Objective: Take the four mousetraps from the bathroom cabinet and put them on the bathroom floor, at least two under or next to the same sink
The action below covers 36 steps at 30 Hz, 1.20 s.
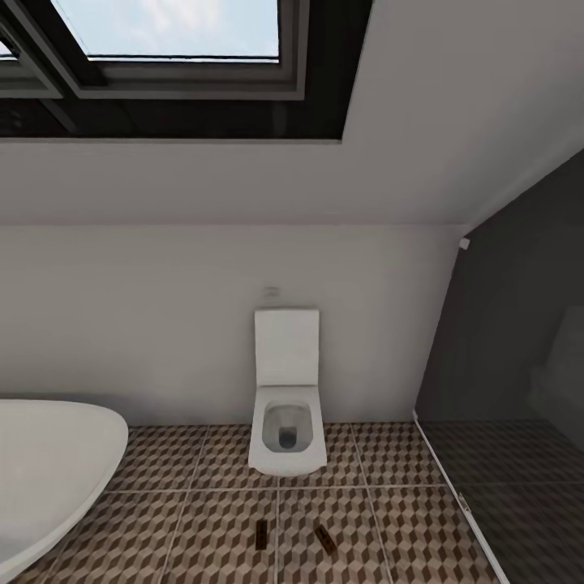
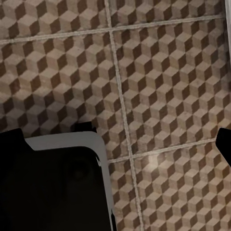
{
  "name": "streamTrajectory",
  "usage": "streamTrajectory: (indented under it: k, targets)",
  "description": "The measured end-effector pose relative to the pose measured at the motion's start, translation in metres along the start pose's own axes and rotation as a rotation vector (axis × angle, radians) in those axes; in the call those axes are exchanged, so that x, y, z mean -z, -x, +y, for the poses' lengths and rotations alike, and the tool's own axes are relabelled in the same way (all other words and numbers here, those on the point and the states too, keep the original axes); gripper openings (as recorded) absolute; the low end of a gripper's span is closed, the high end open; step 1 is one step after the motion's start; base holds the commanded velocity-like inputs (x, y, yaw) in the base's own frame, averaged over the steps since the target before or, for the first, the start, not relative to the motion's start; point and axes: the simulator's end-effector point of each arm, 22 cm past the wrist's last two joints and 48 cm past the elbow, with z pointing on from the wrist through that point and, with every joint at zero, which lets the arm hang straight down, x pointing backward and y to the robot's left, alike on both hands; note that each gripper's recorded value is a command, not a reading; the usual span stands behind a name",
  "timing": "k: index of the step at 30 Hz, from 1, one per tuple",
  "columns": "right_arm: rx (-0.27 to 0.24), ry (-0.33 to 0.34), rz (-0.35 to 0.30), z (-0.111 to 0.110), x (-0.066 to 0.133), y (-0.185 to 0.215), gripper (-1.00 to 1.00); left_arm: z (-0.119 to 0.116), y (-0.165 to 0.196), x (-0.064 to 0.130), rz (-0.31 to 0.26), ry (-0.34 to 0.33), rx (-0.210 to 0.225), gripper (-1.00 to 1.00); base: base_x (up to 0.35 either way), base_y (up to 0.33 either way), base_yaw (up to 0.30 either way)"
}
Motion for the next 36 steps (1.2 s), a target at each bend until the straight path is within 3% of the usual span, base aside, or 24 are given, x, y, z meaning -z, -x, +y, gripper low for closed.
streamTrajectory:
  k: [36]
  targets:
    - [-0.007,0.009,-0.017,0.0047,0.0,0.0062,1.0,0.0,0.0002,0.0,-0.001,0.0,0.0,1.0,0.0,0.0,0.0]
